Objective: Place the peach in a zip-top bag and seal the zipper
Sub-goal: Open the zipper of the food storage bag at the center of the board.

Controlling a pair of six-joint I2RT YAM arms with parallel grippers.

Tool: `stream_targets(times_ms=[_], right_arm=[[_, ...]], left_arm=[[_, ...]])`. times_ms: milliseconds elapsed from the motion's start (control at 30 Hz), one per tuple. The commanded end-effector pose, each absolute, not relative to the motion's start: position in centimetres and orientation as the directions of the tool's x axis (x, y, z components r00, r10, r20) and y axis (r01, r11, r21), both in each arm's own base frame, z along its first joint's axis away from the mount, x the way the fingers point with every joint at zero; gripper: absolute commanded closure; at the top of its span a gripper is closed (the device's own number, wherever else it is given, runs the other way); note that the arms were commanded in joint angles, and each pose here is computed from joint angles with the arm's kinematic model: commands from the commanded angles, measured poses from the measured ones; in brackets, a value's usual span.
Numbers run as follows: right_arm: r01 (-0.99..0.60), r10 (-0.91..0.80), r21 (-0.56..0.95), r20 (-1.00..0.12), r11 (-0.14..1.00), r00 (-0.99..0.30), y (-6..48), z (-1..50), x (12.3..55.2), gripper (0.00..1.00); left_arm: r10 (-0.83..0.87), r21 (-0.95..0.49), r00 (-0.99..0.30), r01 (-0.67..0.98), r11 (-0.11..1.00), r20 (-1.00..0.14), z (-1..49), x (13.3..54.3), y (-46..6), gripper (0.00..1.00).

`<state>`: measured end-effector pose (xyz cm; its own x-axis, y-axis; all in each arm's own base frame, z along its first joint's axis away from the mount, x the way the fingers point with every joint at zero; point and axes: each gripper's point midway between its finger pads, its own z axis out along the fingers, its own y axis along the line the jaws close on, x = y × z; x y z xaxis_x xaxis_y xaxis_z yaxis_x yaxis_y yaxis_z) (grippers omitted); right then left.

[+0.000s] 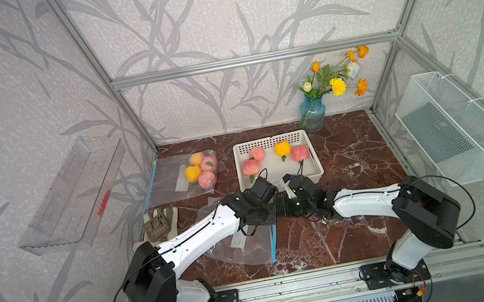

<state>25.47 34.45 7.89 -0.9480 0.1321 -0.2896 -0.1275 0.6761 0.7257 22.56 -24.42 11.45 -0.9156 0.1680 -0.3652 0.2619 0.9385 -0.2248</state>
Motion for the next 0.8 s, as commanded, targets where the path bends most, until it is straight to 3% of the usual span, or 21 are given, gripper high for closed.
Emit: stream_targets(times_ms=[0,167,267,467,600,767], right_arm=[[-0.136,0.129,0.742,-0.289,0.656,-0.949,35.3,8.3,25.7,0.58],[-0.113,0.150,0.756,-0.270,0.645,-0.951,35.4,8.4,25.7,0.80],[-0.091,0.165,0.769,-0.249,0.633,-0.954,35.3,8.9,25.4,0.90],[-0.046,0.205,0.793,-0.212,0.607,-0.955,34.8,10.0,24.9,0.95],[-0.026,0.220,0.800,-0.195,0.599,-0.956,34.7,10.4,24.7,0.95],[-0.011,0.233,0.799,-0.188,0.601,-0.954,34.5,10.6,24.8,0.95]], left_arm=[[0.163,-0.252,-0.907,0.274,0.928,-0.387,12.7,22.4,-24.7,1.00],[0.158,-0.238,-0.911,0.261,0.935,-0.380,12.1,22.2,-24.2,1.00],[0.154,-0.236,-0.916,0.253,0.938,-0.370,11.5,22.1,-24.0,0.93],[0.156,-0.270,-0.923,0.260,0.927,-0.352,10.7,21.8,-24.7,0.68],[0.163,-0.309,-0.924,0.276,0.910,-0.345,10.5,21.4,-25.4,0.61],[0.168,-0.269,-0.928,0.264,0.926,-0.331,9.9,21.1,-24.4,0.59]])
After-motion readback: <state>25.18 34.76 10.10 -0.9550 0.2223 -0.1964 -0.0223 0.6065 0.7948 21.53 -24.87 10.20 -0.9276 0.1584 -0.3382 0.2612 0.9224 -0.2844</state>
